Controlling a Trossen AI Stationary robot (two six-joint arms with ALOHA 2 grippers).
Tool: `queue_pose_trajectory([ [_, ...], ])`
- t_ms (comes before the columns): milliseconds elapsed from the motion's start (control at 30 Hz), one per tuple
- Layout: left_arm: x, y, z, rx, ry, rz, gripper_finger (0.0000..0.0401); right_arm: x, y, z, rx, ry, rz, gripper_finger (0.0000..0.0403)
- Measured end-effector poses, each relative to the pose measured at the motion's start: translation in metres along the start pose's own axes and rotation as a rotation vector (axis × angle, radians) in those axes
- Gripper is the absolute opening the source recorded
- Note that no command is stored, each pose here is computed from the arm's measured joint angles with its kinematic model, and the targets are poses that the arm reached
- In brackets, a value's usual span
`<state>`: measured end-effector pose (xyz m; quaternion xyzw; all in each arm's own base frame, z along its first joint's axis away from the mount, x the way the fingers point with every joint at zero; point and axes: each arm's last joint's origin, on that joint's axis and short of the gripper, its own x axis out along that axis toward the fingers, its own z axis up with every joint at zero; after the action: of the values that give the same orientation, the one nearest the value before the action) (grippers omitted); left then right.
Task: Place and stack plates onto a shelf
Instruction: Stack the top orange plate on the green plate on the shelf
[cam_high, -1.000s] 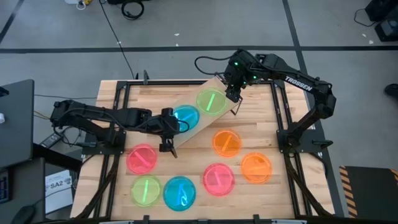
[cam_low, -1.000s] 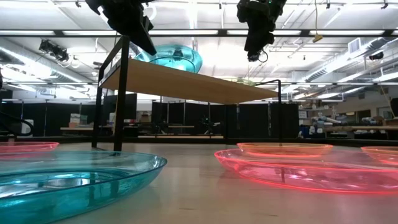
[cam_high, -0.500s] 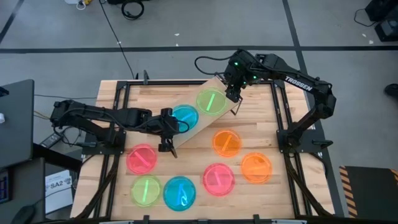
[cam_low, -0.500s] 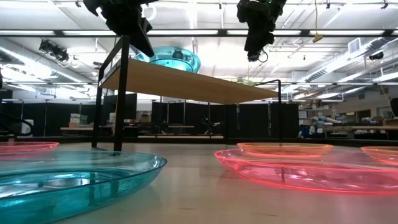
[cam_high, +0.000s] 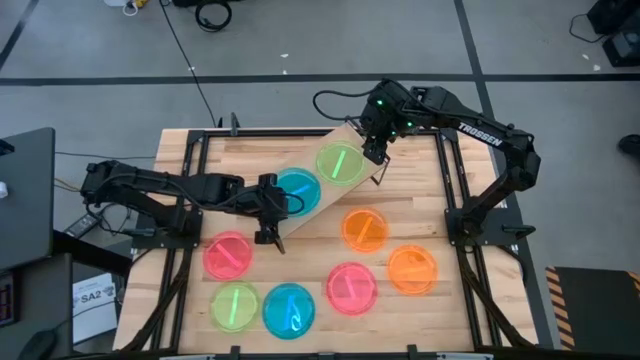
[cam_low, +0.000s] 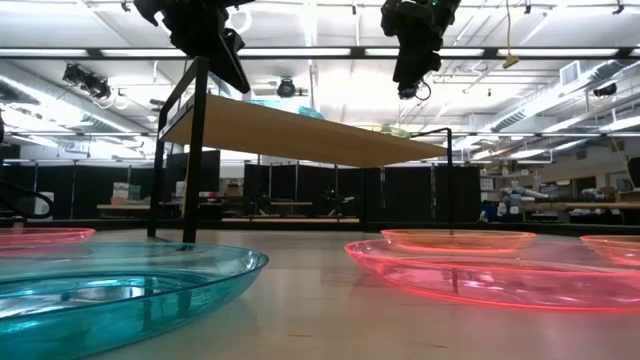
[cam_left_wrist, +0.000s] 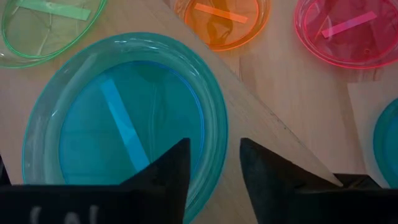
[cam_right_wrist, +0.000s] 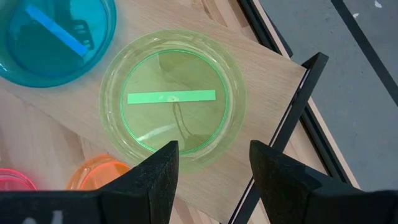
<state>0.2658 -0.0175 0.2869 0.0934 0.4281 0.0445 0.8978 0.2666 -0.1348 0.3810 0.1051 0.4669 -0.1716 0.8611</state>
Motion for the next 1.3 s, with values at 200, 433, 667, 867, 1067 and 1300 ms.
queue_pose_trajectory([
  [200,0.0,0.0,0.0,0.0,0.0,0.0,0.0188,-0.0001,0.0,0.0,0.0,0.0,0.0,0.0203],
  [433,0.0,0.0,0.0,0.001,0.0,0.0,0.0214,-0.0001,0.0,0.0,0.0,0.0,0.0,0.0203],
  [667,0.0,0.0,0.0001,0.001,-0.001,0.0,0.0217,-0.0001,0.0,0.0,0.0,0.0,0.0,0.0203],
  [867,0.0,0.0,0.0006,0.0,-0.006,0.0,0.0217,-0.0001,0.0,0.0,0.0,0.0,0.0,0.0203],
  [1067,0.0,0.0001,0.0025,-0.003,-0.025,0.002,0.0217,-0.0001,0.0,0.0,0.0,0.0,0.0,0.0203],
  [1300,0.0,0.0001,0.0024,-0.003,-0.024,0.002,0.0217,-0.0001,0.0,0.0,0.0,0.0,0.0,0.0203],
])
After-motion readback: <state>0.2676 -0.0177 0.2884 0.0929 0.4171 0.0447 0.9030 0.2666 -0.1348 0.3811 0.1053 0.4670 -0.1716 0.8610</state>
